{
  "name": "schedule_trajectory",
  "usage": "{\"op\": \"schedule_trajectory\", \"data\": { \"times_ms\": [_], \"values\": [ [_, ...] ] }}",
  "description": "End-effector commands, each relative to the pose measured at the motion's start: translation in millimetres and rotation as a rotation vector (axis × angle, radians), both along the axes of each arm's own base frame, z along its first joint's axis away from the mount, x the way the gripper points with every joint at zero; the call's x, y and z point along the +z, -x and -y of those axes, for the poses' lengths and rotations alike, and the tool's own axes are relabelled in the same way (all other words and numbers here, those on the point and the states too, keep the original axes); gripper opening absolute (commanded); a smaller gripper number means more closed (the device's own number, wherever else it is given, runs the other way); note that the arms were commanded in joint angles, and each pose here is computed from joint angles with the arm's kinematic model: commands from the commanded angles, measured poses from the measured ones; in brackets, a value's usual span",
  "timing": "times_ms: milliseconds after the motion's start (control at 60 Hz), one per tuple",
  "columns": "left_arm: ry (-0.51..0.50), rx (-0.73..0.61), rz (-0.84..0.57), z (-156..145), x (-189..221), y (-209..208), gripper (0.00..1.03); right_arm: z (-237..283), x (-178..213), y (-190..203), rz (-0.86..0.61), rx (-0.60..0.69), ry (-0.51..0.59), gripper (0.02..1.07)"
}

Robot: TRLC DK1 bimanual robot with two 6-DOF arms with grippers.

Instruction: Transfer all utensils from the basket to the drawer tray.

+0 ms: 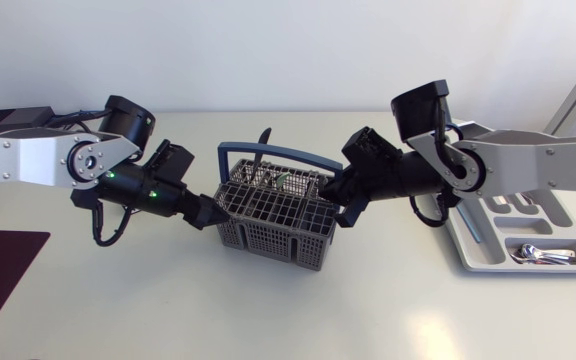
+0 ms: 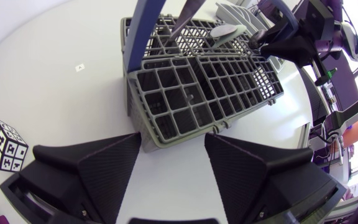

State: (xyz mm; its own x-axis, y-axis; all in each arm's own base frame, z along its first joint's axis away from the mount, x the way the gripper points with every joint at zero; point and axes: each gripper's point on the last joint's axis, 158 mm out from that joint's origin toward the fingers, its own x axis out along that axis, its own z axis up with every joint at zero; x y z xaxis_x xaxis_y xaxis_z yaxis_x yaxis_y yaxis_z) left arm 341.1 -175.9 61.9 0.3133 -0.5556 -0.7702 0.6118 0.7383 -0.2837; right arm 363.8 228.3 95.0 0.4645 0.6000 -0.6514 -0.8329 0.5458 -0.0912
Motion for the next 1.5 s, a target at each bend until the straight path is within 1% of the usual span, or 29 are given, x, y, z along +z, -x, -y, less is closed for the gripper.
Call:
{"op": "schedule_trajectory", "data": {
  "times_ms": [0,33,50,67,150,183,217,350,483,550,600,650,717,767,833,933,1000,1083,1167,1267,1350,1483],
  "values": [
    [-0.004,-0.025,-0.005,1.3,-2.7,9.8,0.72,1.7,-16.6,19.3,-0.051,0.02,0.032,0.46],
    [-0.004,-0.025,-0.004,1.3,-1.8,9.6,0.72,2.7,-14.8,18.5,-0.047,0.016,0.029,0.63],
    [-0.004,-0.023,-0.004,0.8,-1.8,9.3,0.72,3.4,-13.9,17.8,-0.046,0.013,0.03,0.7],
    [-0.004,-0.023,-0.005,0.7,-1.6,9.8,0.72,3.5,-12.6,18.3,-0.044,0.013,0.029,0.74],
    [-0.003,-0.023,0.0,-0.7,3.5,13.0,0.72,10.8,-4.1,19.5,-0.029,-0.001,0.024,0.8],
    [-0.004,-0.02,0.006,-2.7,6.3,15.2,0.72,16.0,1.5,21.1,-0.019,-0.01,0.021,0.85],
    [-0.003,-0.018,0.011,-4.2,8.5,17.0,0.72,20.1,5.2,22.1,-0.013,-0.016,0.017,0.88],
    [-0.01,-0.019,0.016,-11.1,13.5,27.1,0.72,49.5,18.4,20.3,0.017,-0.059,0.007,0.88],
    [-0.012,-0.022,0.019,-13.8,15.8,36.6,0.72,82.0,15.9,6.9,0.027,-0.112,0.018,0.88],
    [-0.012,-0.026,0.02,-13.6,16.0,39.9,0.67,94.2,9.5,-3.6,0.022,-0.139,0.026,0.88],
    [-0.012,-0.028,0.022,-13.5,18.0,41.9,0.63,104.7,3.7,-16.4,0.02,-0.163,0.027,0.84],
    [-0.012,-0.028,0.02,-13.9,19.3,43.5,0.56,111.7,-1.3,-27.7,0.015,-0.181,0.025,0.79],
    [-0.021,-0.045,0.012,-13.4,17.7,47.9,0.44,114.8,-10.4,-41.2,-0.008,-0.184,0.007,0.68],
    [-0.025,-0.06,0.008,-11.3,15.6,51.5,0.31,115.1,-18.3,-51.0,-0.029,-0.186,-0.003,0.58],
    [-0.027,-0.07,0.003,-9.5,13.5,54.5,0.21,111.5,-25.3,-63.3,-0.056,-0.181,-0.035,0.44],
    [-0.03,-0.101,-0.01,-2.0,8.8,61.2,0.1,102.8,-33.9,-79.2,-0.092,-0.171,-0.069,0.27],
    [-0.034,-0.12,-0.038,3.5,0.6,65.0,0.06,94.3,-35.3,-88.8,-0.116,-0.159,-0.098,0.18],
    [0.006,-0.148,-0.099,13.4,-8.7,70.5,0.06,83.1,-35.8,-99.7,-0.147,-0.141,-0.133,0.08],
    [0.012,-0.155,-0.146,16.8,-20.2,69.8,0.06,69.0,-38.5,-102.9,-0.206,-0.112,-0.17,0.08],
    [0.008,-0.148,-0.181,18.0,-30.9,65.1,0.06,46.5,-44.2,-97.8,-0.267,-0.054,-0.194,0.08],
    [0.013,-0.141,-0.179,20.0,-32.3,57.7,0.06,33.3,-47.6,-91.3,-0.306,-0.019,-0.205,0.08],
    [0.033,-0.084,-0.148,15.7,-30.6,29.8,0.06,23.1,-45.8,-69.7,-0.36,0.046,-0.22,0.08]
  ]
}}
